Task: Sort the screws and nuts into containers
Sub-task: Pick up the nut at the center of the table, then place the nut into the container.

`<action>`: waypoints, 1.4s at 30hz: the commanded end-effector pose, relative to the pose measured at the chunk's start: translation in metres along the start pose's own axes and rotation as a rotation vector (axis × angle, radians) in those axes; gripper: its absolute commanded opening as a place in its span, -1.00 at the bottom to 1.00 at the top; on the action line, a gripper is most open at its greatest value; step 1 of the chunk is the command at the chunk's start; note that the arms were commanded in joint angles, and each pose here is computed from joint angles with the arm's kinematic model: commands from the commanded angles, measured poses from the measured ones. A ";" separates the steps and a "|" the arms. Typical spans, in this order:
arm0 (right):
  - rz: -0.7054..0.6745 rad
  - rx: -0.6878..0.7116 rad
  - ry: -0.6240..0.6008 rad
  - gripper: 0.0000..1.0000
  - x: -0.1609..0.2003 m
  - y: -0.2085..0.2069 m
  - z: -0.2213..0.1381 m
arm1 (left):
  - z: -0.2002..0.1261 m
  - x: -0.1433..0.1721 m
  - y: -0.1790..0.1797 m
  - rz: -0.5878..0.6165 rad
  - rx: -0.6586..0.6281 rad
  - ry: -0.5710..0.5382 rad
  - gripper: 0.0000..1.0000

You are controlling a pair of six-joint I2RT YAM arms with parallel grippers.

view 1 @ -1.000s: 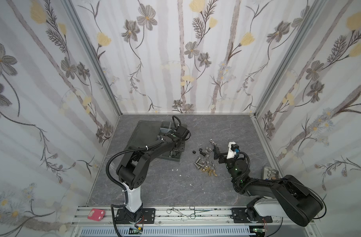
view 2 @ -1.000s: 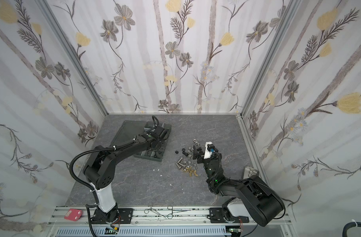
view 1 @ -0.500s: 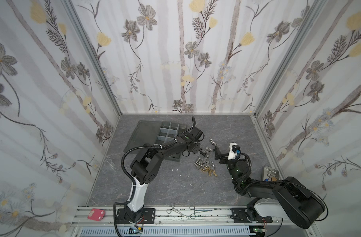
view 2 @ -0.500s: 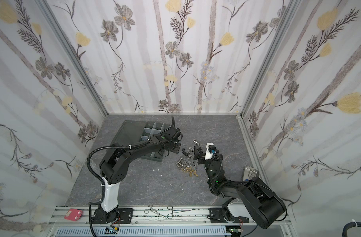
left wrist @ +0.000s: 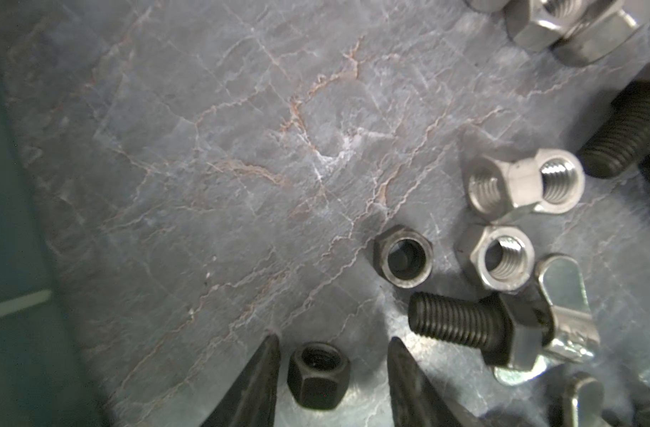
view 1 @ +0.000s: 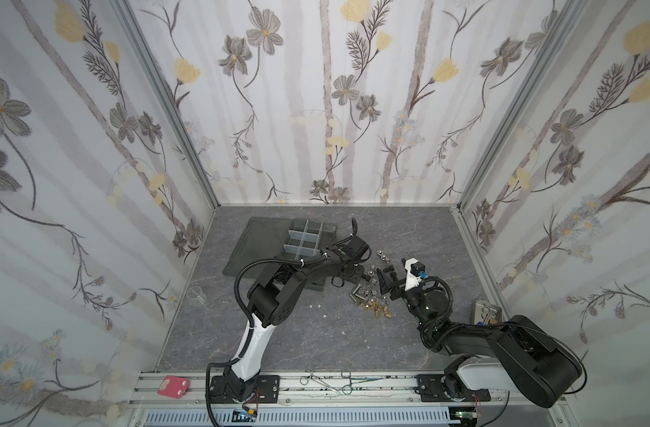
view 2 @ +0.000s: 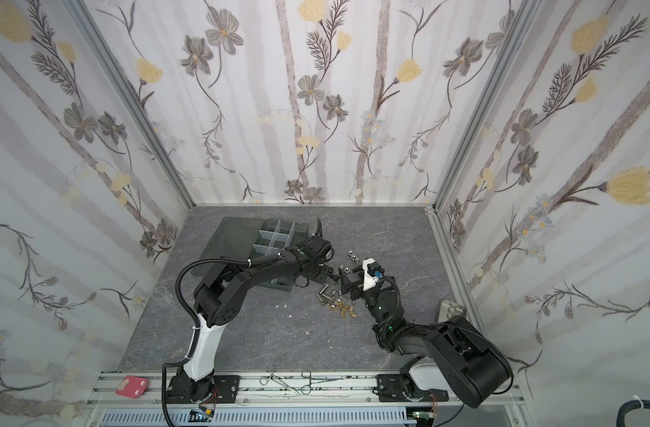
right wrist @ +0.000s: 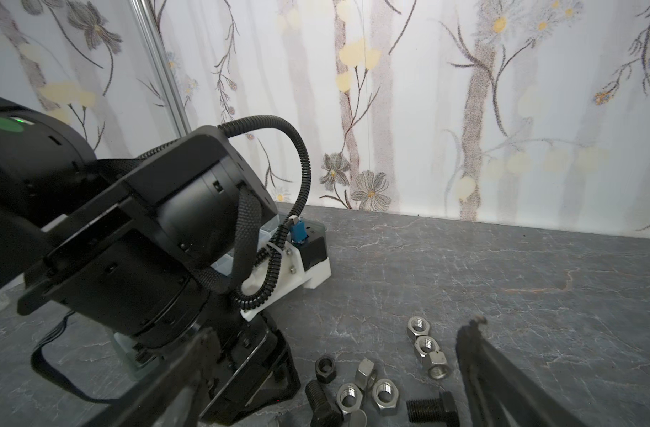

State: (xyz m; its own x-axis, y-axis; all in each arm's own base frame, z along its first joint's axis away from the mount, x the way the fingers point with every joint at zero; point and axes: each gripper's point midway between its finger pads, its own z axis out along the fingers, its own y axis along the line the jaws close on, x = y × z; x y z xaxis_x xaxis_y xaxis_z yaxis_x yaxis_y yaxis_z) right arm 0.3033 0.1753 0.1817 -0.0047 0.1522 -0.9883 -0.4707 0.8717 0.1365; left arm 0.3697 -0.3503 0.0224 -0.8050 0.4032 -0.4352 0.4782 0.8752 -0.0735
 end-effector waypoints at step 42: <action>0.020 0.028 -0.055 0.99 -0.014 -0.004 0.000 | -0.108 -0.024 0.105 -0.276 -0.232 -0.088 -0.58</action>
State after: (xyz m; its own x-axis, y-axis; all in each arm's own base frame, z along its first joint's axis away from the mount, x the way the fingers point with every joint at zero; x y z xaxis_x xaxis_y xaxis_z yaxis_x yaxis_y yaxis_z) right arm 0.3049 0.1703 0.1866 0.0105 0.1764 -0.9843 -0.4475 0.8811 0.1532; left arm 0.4092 -0.2731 0.1352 -0.8052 0.1762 -0.5662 0.2445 0.9686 -0.0462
